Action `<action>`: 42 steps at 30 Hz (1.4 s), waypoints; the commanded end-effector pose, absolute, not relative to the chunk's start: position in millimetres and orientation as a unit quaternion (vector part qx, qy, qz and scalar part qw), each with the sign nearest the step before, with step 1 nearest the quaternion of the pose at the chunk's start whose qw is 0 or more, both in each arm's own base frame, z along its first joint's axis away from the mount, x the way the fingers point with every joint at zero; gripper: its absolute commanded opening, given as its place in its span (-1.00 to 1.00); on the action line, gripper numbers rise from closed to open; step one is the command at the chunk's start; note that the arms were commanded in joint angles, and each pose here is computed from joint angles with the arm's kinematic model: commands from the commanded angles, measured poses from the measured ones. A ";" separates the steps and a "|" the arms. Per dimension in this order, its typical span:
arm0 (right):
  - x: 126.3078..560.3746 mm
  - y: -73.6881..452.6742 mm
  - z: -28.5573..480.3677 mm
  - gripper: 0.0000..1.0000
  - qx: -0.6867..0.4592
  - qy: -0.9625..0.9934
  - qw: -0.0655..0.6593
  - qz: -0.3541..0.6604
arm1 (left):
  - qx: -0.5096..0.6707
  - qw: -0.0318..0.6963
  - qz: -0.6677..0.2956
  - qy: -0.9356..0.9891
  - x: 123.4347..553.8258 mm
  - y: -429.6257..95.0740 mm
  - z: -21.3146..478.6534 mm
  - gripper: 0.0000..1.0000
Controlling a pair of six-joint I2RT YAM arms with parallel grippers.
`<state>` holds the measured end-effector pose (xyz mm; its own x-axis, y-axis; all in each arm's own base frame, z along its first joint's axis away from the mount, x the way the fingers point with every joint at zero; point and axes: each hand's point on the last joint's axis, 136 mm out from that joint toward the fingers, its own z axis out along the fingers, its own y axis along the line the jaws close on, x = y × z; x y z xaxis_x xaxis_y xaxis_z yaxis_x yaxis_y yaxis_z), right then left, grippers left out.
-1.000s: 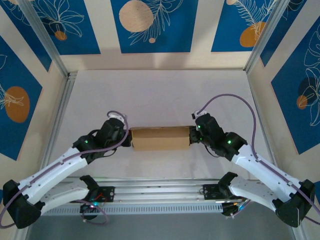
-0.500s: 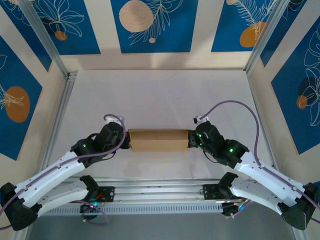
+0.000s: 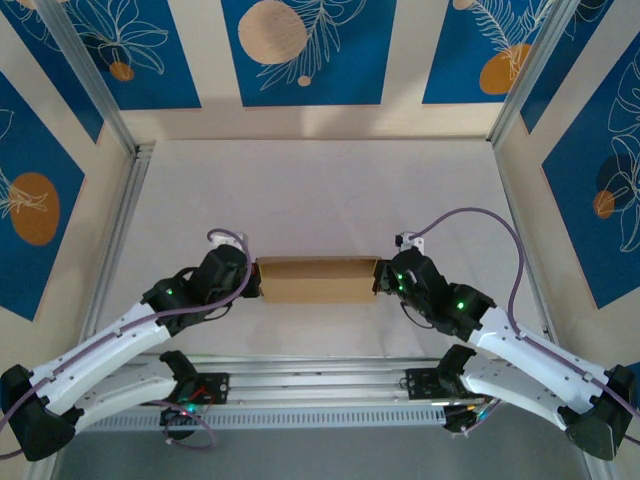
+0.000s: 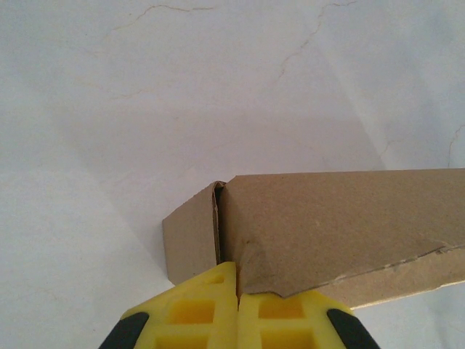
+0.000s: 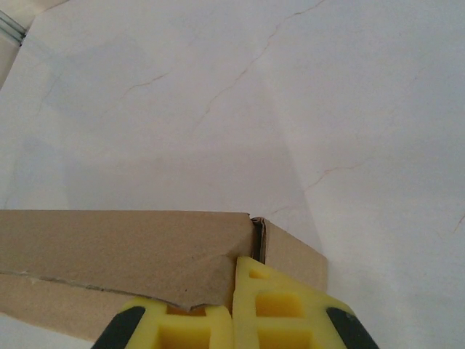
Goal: Fold the paper box
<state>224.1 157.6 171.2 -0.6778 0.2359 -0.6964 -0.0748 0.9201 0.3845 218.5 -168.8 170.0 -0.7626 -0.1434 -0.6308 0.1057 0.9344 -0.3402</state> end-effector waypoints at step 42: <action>206.9 152.4 249.9 0.05 -0.024 0.871 0.383 0.307 | 0.015 0.272 0.027 0.962 202.0 -131.1 134.4 -1.00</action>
<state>197.8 161.2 241.1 -0.6814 0.1161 -0.7227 -0.3777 0.7900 0.4830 230.5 -150.3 169.0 -0.7547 -0.0653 -0.6528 -0.0007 0.9951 -0.0987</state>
